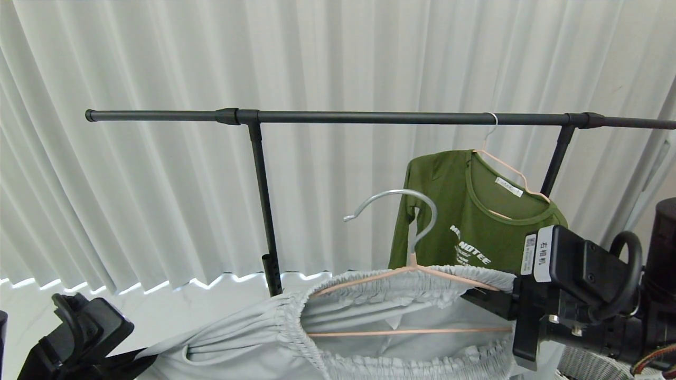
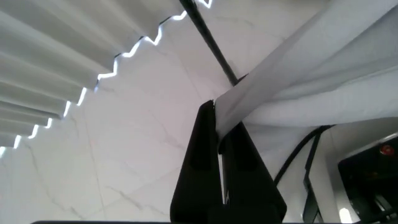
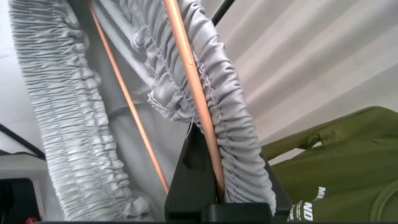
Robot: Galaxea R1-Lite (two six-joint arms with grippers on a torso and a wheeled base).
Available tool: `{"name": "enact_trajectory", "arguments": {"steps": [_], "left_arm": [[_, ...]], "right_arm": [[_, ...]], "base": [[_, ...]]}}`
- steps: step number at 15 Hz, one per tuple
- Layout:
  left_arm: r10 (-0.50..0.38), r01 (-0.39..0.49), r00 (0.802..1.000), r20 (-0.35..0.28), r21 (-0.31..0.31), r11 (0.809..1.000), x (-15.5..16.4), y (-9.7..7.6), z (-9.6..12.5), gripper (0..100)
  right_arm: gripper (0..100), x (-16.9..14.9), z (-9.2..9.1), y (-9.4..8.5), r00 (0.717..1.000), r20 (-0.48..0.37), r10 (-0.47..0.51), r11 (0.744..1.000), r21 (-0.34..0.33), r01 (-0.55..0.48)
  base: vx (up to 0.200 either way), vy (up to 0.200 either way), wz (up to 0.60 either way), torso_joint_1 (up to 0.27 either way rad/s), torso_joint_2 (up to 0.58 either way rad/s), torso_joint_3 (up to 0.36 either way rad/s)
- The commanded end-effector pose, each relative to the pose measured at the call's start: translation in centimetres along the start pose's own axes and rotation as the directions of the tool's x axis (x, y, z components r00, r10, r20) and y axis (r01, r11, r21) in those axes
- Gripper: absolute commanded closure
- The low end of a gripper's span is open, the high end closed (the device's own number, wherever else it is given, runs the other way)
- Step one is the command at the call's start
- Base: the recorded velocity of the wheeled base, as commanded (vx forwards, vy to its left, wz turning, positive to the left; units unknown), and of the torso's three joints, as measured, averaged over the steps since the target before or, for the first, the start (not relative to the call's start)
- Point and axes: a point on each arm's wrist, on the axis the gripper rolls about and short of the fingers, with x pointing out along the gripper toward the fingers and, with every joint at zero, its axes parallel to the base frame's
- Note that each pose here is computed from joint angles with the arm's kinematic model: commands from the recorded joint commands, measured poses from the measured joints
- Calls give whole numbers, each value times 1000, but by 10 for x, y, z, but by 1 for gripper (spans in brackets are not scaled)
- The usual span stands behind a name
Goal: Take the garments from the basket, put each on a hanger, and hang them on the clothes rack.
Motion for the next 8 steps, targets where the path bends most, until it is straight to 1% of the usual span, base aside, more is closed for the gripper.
{"name": "enact_trajectory", "arguments": {"steps": [1, 3, 5, 6, 7, 8], "left_arm": [[1, -1, 1000, 5, 8, 1000, -1, 0, 1, 0], [5, -6, 1000, 15, 13, 1000, -2, 0, 2, 0], [13, -14, 998, 54, 21, 1000, -7, 1, 6, 0], [14, -15, 997, 72, 24, 1000, -9, 0, 7, 0], [21, -24, 996, 92, 28, 999, -13, 0, 8, 0], [29, -33, 994, 108, 32, 999, -16, 0, 8, 0]], "right_arm": [[100, -1, 1, 0, 1000, 2, -7, 1000, -1, 7], [100, -1, 1, -1, 1000, -9, -29, 1000, 2, 29], [100, 0, 0, -2, 999, -21, -48, 999, 20, 49], [100, -1, -1, -3, 996, -36, -78, 996, 33, 80], [100, 0, -2, -5, 990, -65, -129, 990, 56, 132], [100, 1, -3, -7, 975, -105, -194, 976, 75, 202]], "base": [[0, 0, 0, 0, 0, 0], [0, 0, 0, 0, 0, 0], [0, 0, 0, 0, 0, 0], [0, 0, 0, 0, 0, 0], [0, 0, 0, 0, 0, 0], [0, 0, 0, 0, 0, 0]]}}
